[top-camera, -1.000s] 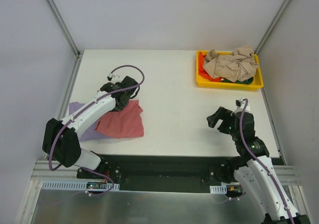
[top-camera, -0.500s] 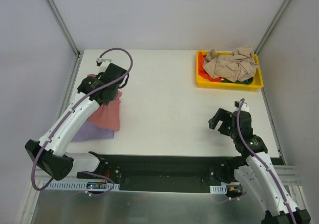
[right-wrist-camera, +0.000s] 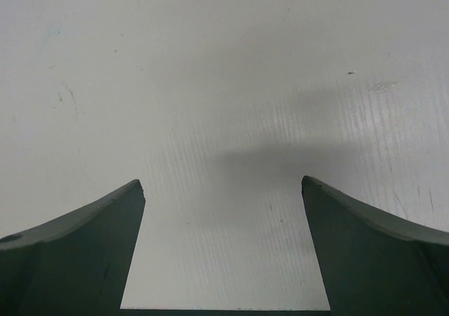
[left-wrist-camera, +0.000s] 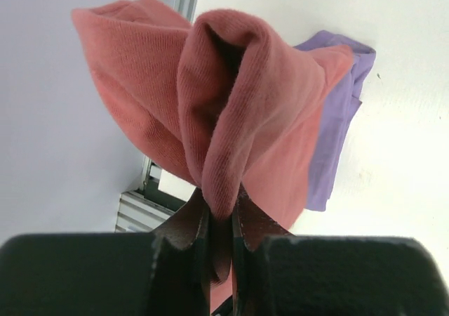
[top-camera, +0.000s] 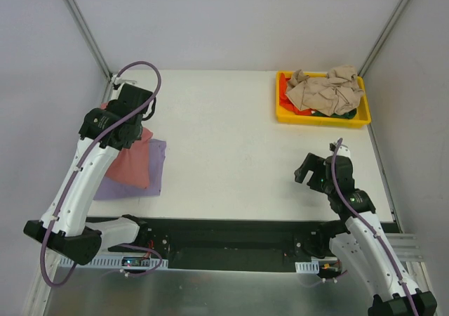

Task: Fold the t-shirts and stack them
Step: Put the neatly folded tshirt into the corner of the board with the left arm

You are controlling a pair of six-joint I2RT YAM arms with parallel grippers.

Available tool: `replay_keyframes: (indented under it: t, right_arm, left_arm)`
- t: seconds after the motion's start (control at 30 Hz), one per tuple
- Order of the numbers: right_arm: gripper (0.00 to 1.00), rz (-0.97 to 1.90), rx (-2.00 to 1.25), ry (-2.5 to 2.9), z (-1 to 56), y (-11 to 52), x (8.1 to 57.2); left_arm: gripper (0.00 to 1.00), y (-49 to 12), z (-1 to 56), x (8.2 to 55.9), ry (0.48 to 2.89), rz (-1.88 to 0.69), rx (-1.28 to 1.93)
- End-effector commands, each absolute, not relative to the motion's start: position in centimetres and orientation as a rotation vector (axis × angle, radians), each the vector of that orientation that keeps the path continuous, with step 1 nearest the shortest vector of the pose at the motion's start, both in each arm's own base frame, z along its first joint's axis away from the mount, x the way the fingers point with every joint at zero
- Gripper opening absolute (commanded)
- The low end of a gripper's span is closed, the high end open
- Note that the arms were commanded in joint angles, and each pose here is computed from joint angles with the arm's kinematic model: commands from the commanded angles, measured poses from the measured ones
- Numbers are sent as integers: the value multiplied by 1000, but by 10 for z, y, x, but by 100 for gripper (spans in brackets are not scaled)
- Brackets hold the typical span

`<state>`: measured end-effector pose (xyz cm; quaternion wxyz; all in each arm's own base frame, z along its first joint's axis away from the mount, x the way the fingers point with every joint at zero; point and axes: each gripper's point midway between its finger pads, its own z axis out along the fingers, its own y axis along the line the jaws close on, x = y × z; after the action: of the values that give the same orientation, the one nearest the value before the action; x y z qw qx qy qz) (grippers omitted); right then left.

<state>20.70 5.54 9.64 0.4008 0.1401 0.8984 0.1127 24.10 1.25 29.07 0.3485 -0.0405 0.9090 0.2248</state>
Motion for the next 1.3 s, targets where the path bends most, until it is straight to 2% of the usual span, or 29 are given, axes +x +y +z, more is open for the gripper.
replay_keyframes:
  t: [0.0,0.1,0.23,0.47,0.87,0.93,1.13,1.27]
  right_arm:
    - [96,267,370,2255,105,52,212]
    - [96,267,367,2259,104,52,212]
    - [96,257,374,2261,103,50,212]
    - [96,241,379,2265,102,49,212]
    - [96,232,388,2291,96,48,212]
    - [96,230,389,2292,95,48,213]
    - [96,228,379,2310,92,49,214]
    - [96,218,378,2300,96,47,214]
  left_arm:
    - [0,13,292,236,2365,550,-50]
    - [0,9,273,242,2417,561,-44]
    - [0,-15,253,255,2474,429,10]
    - [0,-28,262,263,2431,312,16]
    - [0,33,210,266,2513,415,-241]
    - [0,33,212,267,2508,405,-249]
    - [0,-14,260,291,2414,41,-163]
    - [0,-26,284,291,2363,-51,-127]
